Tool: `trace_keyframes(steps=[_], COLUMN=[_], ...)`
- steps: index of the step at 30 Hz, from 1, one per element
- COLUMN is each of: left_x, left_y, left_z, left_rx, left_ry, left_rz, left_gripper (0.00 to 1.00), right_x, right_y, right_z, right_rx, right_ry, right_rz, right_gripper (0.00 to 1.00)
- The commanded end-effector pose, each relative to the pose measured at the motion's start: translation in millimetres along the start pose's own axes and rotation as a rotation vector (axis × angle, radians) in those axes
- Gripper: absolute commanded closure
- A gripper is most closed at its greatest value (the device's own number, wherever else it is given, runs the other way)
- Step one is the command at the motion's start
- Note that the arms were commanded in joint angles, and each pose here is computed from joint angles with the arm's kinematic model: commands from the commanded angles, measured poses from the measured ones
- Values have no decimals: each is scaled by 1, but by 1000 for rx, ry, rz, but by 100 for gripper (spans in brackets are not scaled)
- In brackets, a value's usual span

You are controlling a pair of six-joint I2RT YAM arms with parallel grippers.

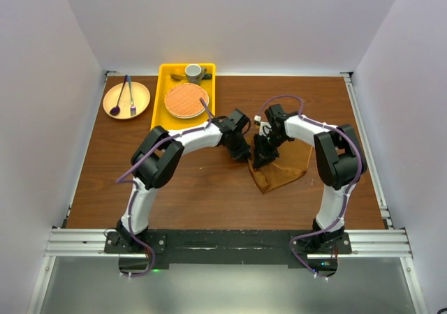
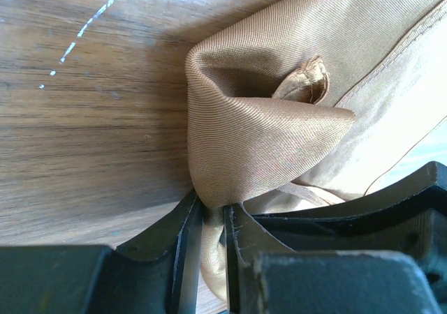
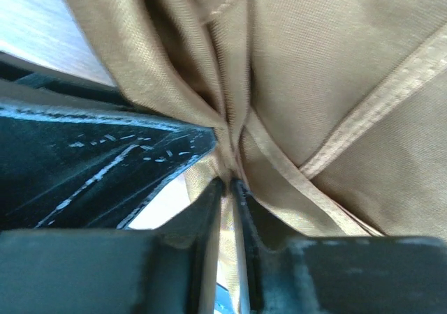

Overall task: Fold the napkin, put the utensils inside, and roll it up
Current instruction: Roll the napkin with the utensil

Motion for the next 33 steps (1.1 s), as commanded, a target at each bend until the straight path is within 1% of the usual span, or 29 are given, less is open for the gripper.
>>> trace_keyframes(steps=[1,2,3,5,6,10,12,13,15,16,17,18,19,21,22,23,24,26,28,30,33], left_x=[-20,-19,-23,-23,-24,-25,-26,-25,-26,-27,-27,-28,-28,-28,-29,-29,-32,-32,-33,-35,-35], left_y=[36,35,34,32,31,26,24,23,23,23,22,20,20,18,18,18,19,18,18,17,16], left_z=[74,73,71,67,67,63,62,59,56,56,54,53,53,50,49,48,47,47,49,50,52], left_rx=[313,312,299,290,289,292,302,296,292,290,286,282,283,275,270,266,261,258,264,262,265], left_ry=[34,32,24,16,12,-16,-36,-44,-62,-69,-82,-90,-96,-107,-112,-119,-125,-134,-140,-144,-145], left_rz=[59,57,85,94,107,124,135,135,153,158,160,166,167,173,176,183,195,205,211,222,227], left_gripper=[98,100,100,100,100,100,100,100,100,100,100,100,100,100,100,100,100,100,100,100,100], right_x=[5,6,6,11,10,11,13,8,10,3,6,2,-8,-12,-18,-16,-21,-25,-32,-33,-35], right_y=[13,11,7,-6,-10,-36,-50,-49,-62,-59,-63,-70,-63,-68,-60,-60,-57,-53,-43,-38,-32], right_z=[-37,-36,-34,-25,-23,-6,7,7,17,16,24,31,32,48,42,49,53,54,53,50,45], right_rx=[-221,-218,-215,-198,-196,-149,-105,-100,-75,-74,-47,-22,-16,50,36,70,88,80,61,3,-32], right_ry=[-68,-71,-79,-95,-99,-140,-177,-186,-212,-219,-242,-253,-267,-288,-277,-288,-286,-293,-304,-320,-349], right_rz=[-36,-40,-41,-74,-76,-155,-222,-230,-327,-335,-387,-432,-434,-516,-522,-564,-573,-621,-618,-641,-658], right_gripper=[75,73,70,67,64,55,53,49,45,42,41,41,41,43,43,45,47,49,51,53,54])
Point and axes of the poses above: each gripper's point midway between its finger pads, its own y axis out along the fingers, its own z axis along the line the jaws close on, x = y × z, the point moved 5 cm from there along -y, back along the fingers, and after that the axes turned 14 degrees about y, right-handed, at the moved point
